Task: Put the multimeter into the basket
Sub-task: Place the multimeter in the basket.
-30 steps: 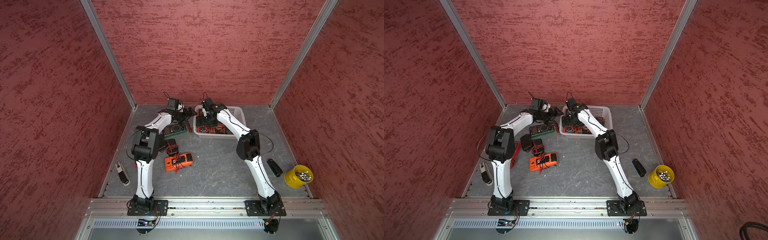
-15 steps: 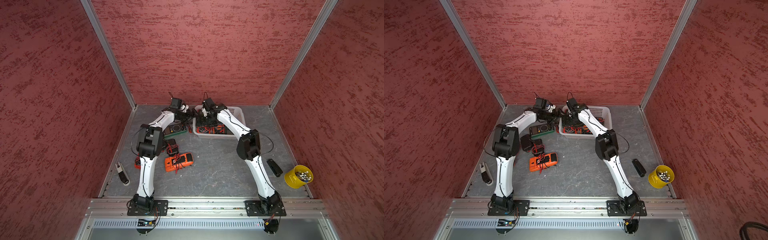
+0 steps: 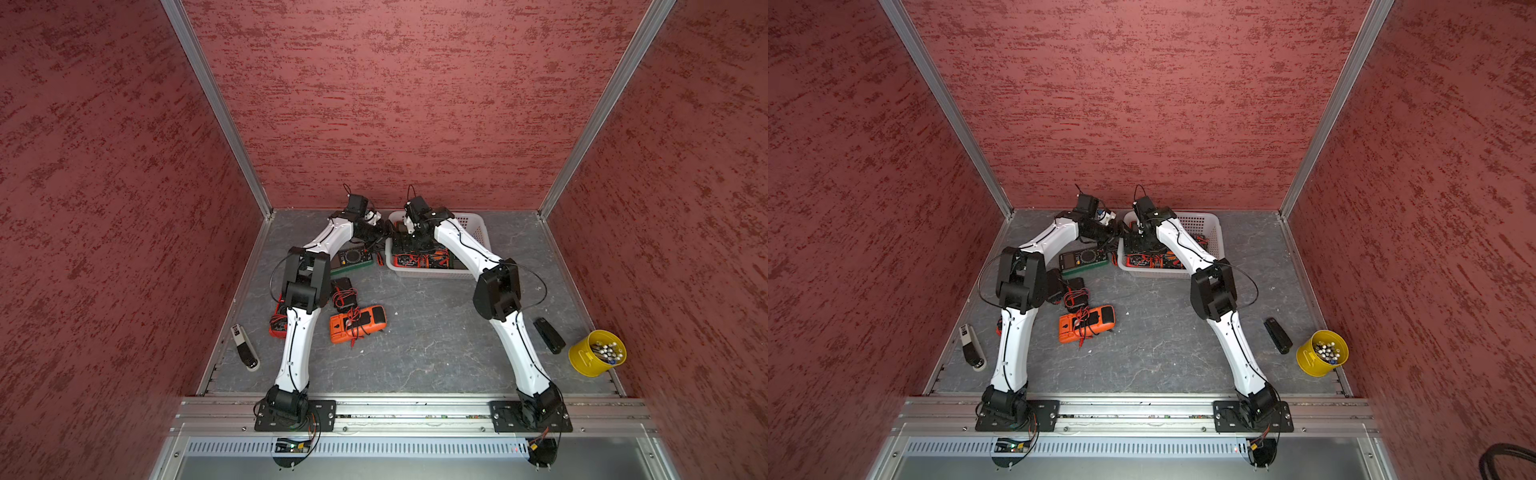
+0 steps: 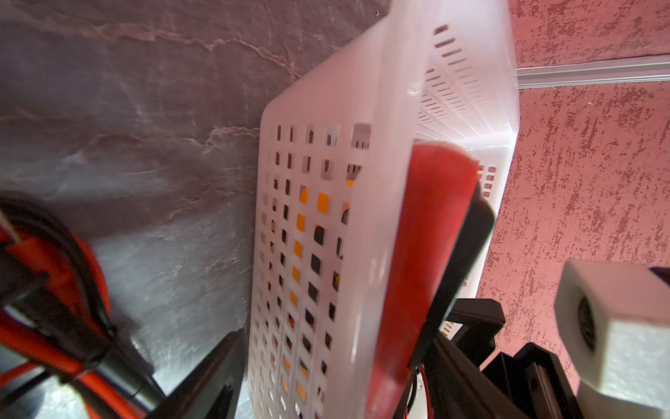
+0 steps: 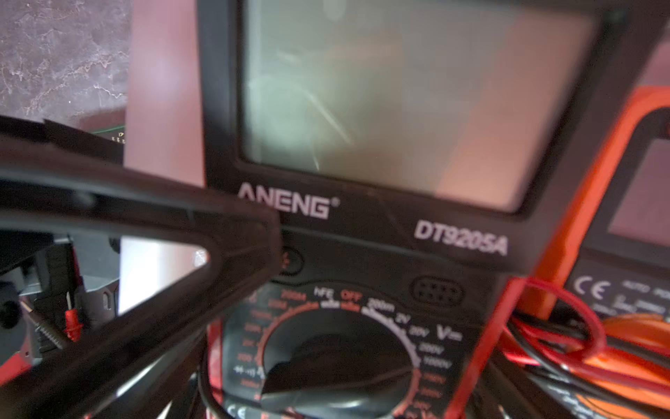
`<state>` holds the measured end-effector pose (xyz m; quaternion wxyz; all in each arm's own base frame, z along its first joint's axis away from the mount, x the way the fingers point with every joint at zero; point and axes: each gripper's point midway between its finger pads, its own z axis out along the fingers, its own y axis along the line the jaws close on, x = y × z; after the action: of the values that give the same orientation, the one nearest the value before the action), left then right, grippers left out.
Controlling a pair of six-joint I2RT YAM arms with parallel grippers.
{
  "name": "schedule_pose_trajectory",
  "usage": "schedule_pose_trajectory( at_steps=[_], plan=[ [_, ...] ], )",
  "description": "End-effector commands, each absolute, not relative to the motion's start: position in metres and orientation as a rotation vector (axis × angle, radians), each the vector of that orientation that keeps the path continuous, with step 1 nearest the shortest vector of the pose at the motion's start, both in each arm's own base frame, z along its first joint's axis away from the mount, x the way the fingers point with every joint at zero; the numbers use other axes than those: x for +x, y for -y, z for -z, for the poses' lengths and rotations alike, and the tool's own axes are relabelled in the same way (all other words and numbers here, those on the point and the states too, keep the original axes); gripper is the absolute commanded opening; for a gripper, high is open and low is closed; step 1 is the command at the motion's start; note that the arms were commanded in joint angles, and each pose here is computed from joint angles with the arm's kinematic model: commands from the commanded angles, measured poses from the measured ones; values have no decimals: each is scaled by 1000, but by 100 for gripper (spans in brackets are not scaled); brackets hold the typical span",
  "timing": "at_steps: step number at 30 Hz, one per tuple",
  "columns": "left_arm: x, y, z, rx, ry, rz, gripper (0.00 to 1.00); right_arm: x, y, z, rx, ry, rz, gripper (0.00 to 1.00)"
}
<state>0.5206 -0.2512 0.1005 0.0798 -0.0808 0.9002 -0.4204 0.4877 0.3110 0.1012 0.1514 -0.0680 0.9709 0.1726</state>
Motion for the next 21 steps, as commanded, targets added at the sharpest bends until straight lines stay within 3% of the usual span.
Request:
schedule_pose_trajectory(
  at_steps=[1, 5, 21],
  plan=[
    [501, 255, -67, -248, -2818, 1218, 71, 502, -326, -152, -153, -2644, -634, 99],
    [500, 250, -61, -267, -2844, 1176, 59, 506, -327, -156, -115, -2629, -659, 99],
    [512, 241, -63, -316, -2824, 1157, 58, 498, -312, -209, -102, -2555, -622, 99]
  ],
)
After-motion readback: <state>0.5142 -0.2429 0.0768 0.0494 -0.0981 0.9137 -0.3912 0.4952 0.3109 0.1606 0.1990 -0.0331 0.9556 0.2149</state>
